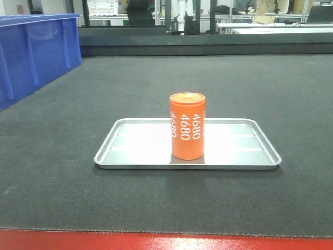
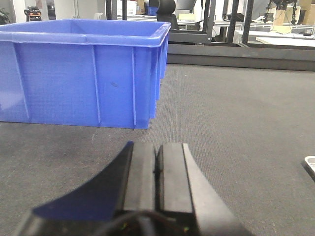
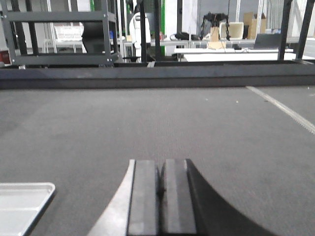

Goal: Grab orange capacitor from left shelf to right conveyor

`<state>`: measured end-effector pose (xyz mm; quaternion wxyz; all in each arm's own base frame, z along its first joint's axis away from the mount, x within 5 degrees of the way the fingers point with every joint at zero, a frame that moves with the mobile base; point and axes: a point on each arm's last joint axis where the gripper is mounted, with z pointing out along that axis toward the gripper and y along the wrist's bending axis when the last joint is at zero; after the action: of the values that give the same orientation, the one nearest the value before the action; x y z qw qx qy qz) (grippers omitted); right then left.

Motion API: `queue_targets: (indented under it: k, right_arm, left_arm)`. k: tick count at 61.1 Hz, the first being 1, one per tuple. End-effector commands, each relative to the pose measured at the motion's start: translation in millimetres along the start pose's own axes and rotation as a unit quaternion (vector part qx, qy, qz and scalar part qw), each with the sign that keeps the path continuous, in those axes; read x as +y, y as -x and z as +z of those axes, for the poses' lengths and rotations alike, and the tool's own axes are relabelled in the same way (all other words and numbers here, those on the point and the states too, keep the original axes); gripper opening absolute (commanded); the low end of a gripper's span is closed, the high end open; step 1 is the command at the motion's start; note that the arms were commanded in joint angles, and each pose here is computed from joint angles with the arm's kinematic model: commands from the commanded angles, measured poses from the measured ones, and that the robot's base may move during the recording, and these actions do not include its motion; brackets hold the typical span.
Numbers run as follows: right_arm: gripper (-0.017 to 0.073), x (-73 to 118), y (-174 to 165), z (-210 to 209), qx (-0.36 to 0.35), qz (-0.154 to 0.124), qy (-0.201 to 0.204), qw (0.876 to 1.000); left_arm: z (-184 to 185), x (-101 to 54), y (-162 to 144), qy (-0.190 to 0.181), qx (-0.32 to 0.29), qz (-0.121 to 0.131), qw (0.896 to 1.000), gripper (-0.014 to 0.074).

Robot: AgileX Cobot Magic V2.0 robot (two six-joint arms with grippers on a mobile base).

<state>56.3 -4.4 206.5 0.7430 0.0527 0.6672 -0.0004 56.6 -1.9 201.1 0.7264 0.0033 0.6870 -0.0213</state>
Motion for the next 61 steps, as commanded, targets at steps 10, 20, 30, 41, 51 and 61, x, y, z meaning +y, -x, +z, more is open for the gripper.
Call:
queue_targets:
  k: [10, 20, 30, 41, 51, 61]
  right_arm:
    - [0.0049, 1.0, 13.3, -1.8, -0.047, -0.005, 0.003, 0.999]
    - [0.0049, 1.6, 13.3, -1.8, -0.046, -0.005, 0.008, 0.999]
    - [0.0049, 4.0, 13.1, -1.9, -0.045, -0.002, 0.03, 0.999]
    - [0.0049, 3.5, 14.3, -2.0, -0.052, -0.002, 0.025, 0.998]
    - [0.0049, 2.2, 14.4, -2.0, -0.053, -0.004, 0.012, 0.999]
    - [0.0049, 2.0, 14.5, -2.0, -0.053, -0.004, 0.011, 0.999]
  left_arm:
    - [-0.2, -0.3, 1.3, -0.003, -0.038, -0.004, 0.999, -0.0126]
    - [-0.2, -0.3, 1.3, -0.003, -0.038, -0.004, 0.999, -0.0126]
    - [-0.2, -0.3, 1.3, -0.003, -0.038, -0.004, 0.999, -0.0126]
    - [-0.2, -0.3, 1.3, -0.003, -0.038, -0.004, 0.999, -0.0126]
    - [-0.2, -0.3, 1.3, -0.003, -0.038, -0.004, 0.999, -0.0126]
    - [-0.2, -0.3, 1.3, -0.003, -0.038, -0.004, 0.999, -0.0126]
